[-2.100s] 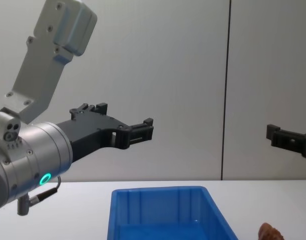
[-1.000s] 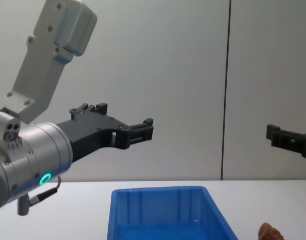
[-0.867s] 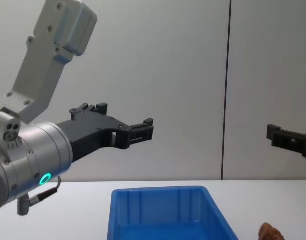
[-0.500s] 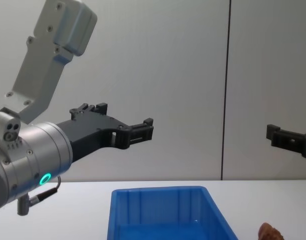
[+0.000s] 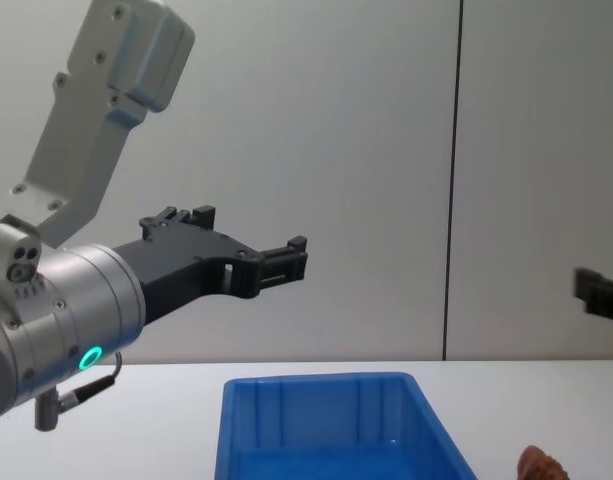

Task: Pick up the two dolls from the table and place them into the box.

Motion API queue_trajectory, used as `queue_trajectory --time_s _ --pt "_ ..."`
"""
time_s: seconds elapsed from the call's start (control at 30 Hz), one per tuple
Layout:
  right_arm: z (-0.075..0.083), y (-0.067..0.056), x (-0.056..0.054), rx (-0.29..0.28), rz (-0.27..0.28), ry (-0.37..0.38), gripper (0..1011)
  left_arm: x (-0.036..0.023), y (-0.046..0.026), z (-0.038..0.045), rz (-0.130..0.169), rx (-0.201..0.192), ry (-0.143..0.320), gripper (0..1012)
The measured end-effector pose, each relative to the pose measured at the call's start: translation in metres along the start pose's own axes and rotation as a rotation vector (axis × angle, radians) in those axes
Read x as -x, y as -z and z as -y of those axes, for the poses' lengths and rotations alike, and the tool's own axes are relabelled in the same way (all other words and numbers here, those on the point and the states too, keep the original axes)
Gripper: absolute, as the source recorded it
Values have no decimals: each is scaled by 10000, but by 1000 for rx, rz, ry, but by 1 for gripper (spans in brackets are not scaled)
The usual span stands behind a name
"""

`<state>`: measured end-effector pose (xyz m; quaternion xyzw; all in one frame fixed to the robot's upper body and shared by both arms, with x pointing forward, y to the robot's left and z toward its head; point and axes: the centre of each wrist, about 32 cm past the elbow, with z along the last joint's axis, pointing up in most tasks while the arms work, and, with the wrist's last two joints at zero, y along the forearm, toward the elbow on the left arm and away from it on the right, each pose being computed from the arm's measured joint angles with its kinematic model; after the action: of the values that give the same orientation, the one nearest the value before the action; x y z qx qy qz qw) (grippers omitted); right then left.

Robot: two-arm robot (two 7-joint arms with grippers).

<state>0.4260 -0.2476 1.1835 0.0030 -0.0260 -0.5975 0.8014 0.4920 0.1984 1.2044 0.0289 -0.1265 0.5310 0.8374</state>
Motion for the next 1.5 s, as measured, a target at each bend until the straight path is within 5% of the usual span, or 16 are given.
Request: queue_trajectory --time_s 0.47,0.67,1.07,1.5 --pt "430 46 -93 107 3 159 1001 0 0 0 0 0 0 1001" --pt "477 42 -108 174 9 210 1001 0 0 0 0 0 0 1001" --pt "293 64 -95 309 17 270 1001 0 0 0 0 0 0 1001" --pt "-85 191 -64 417 -29 290 1001 0 0 0 0 0 0 1001"
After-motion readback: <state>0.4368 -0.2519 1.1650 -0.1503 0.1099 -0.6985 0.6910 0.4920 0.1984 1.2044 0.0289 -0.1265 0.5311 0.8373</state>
